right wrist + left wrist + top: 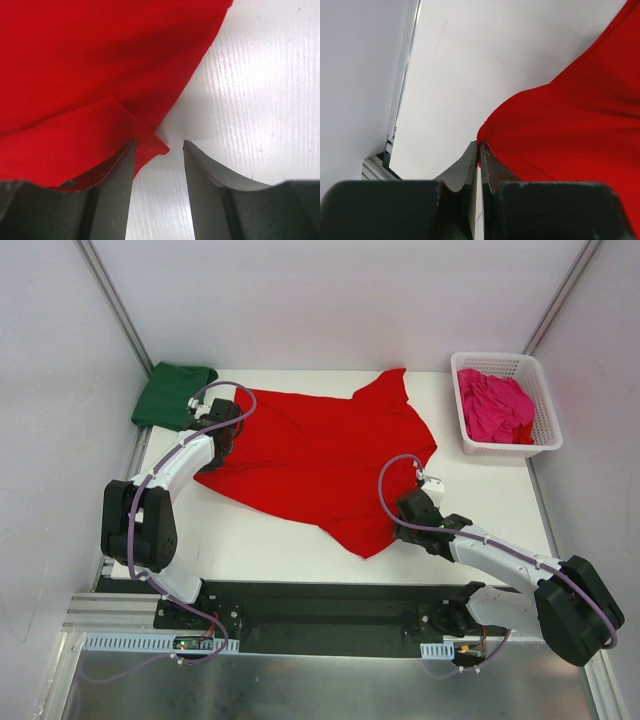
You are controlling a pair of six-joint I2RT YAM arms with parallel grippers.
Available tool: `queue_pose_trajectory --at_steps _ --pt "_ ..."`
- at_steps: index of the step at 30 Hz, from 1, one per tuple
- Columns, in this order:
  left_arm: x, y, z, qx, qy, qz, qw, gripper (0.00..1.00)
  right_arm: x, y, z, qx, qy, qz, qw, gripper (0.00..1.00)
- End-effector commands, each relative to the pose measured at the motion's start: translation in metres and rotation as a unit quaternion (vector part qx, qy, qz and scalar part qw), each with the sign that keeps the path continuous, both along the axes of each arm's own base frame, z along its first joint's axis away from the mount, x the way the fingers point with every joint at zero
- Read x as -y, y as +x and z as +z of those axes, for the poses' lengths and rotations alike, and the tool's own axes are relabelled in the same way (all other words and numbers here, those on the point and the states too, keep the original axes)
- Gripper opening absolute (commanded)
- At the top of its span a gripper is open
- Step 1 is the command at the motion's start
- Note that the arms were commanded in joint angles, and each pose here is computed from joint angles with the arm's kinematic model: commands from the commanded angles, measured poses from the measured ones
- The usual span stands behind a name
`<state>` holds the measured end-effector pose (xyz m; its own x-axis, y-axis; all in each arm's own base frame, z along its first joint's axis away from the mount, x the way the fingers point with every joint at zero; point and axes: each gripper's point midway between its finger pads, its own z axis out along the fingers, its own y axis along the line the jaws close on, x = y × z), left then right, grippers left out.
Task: Fold and stack the t-shirts
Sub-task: Grap the side of the flattened tshirt closest away from the robot with both arms
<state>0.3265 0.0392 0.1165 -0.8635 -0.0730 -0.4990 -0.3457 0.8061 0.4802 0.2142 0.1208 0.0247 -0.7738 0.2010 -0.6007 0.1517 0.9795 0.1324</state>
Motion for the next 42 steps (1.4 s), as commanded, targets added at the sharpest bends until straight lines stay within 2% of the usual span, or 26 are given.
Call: queue_pose_trajectory --at_steps 1,13,16,19,24,25,32,42 --pt "-0.002 0.004 0.011 0.009 -0.002 0.001 1.000 0.00 -0.005 0.007 0.001 0.014 0.006 0.003 1.000 0.47" --pt "-0.002 0.004 0.012 0.009 0.000 -0.001 1.000 0.00 -0.011 0.006 -0.010 0.002 0.016 0.010 1.000 0.45" --pt "-0.002 0.004 0.012 0.009 -0.001 0.000 1.000 0.00 -0.012 0.007 -0.011 0.002 0.017 0.011 1.000 0.39" --pt "-0.002 0.004 0.012 0.010 0.000 0.001 1.000 0.00 -0.012 0.006 -0.012 0.000 0.016 0.011 1.000 0.26" --pt "-0.002 0.004 0.011 0.008 0.000 0.000 1.000 0.00 -0.012 0.005 -0.013 -0.001 0.017 0.011 1.000 0.09" --pt "-0.002 0.004 0.010 0.007 -0.001 0.000 1.000 0.00 -0.012 0.005 -0.014 -0.002 0.016 0.010 1.000 0.02" --pt "0.000 0.004 0.009 0.006 -0.005 -0.001 1.000 0.00 -0.007 0.002 -0.002 0.001 0.011 0.007 1.000 0.02" --pt "0.007 0.004 0.005 0.008 -0.028 -0.003 1.000 0.00 0.021 0.007 0.095 0.093 -0.004 -0.013 0.996 0.02"
